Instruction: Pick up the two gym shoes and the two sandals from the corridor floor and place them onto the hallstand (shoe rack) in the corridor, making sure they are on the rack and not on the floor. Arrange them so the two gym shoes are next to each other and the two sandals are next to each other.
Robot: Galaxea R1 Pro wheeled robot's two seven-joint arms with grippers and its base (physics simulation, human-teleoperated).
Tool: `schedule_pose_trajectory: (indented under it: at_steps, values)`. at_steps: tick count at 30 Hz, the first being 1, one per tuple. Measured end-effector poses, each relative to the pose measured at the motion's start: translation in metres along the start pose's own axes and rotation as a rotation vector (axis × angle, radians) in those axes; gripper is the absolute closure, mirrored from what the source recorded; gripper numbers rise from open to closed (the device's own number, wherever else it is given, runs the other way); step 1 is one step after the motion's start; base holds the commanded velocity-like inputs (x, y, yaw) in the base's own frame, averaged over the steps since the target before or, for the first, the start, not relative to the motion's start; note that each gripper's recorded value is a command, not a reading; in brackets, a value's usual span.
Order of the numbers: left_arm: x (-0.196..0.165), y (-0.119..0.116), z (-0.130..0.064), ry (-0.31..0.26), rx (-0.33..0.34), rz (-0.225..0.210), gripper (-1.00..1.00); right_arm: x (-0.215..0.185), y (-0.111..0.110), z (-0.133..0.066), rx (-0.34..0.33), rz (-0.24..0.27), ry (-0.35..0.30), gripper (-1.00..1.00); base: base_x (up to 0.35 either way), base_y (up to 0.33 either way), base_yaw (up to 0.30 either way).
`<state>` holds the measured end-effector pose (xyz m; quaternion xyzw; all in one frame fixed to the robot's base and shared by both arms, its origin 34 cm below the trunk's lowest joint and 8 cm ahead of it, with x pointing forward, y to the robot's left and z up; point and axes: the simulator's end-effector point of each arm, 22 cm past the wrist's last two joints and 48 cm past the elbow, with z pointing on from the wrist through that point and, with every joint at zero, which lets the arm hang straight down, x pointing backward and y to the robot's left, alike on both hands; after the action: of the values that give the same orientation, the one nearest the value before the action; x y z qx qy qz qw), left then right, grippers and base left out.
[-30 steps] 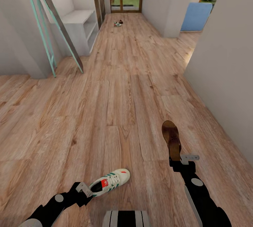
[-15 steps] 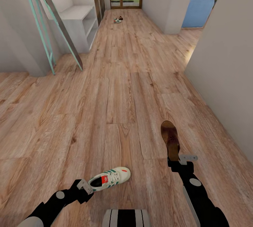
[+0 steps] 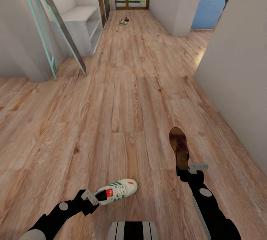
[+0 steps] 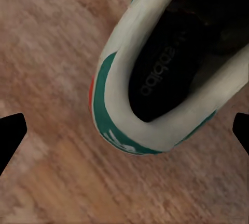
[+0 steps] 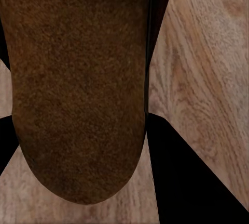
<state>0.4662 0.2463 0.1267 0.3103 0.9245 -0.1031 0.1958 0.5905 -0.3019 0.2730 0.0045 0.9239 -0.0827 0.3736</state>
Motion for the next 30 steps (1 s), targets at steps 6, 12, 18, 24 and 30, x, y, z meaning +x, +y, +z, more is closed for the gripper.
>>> schedule_pose_trajectory:
  at_steps: [6, 12, 18, 24, 30]
  values:
    - [-0.0021, 0.0005, -0.001, -0.004, -0.002, 0.003, -1.0, -0.0026, -0.0003, -0.0009, 0.0, 0.001, -0.005, 1.0, 0.085, 0.0, -0.2]
    - [-0.0041, 0.0017, -0.002, -0.008, -0.005, 0.005, -1.0, -0.0069, -0.0006, -0.002, 0.001, 0.002, -0.014, 1.0, 0.009, 0.0, -0.114]
    - [-0.0046, 0.001, -0.0018, -0.007, -0.004, 0.006, -1.0, -0.0075, -0.0007, -0.0021, 0.001, 0.002, -0.015, 1.0, 0.001, 0.0, -0.015]
    - [-0.003, 0.0004, -0.0021, -0.005, -0.004, 0.006, -1.0, -0.0076, -0.0006, -0.0021, 0.0, 0.002, -0.015, 1.0, 0.0, 0.0, -0.002]
    - [-0.0017, -0.0008, -0.0021, -0.004, -0.001, 0.007, -1.0, -0.0076, -0.0007, -0.0021, 0.001, 0.002, -0.015, 1.0, 0.0, 0.0, 0.0]
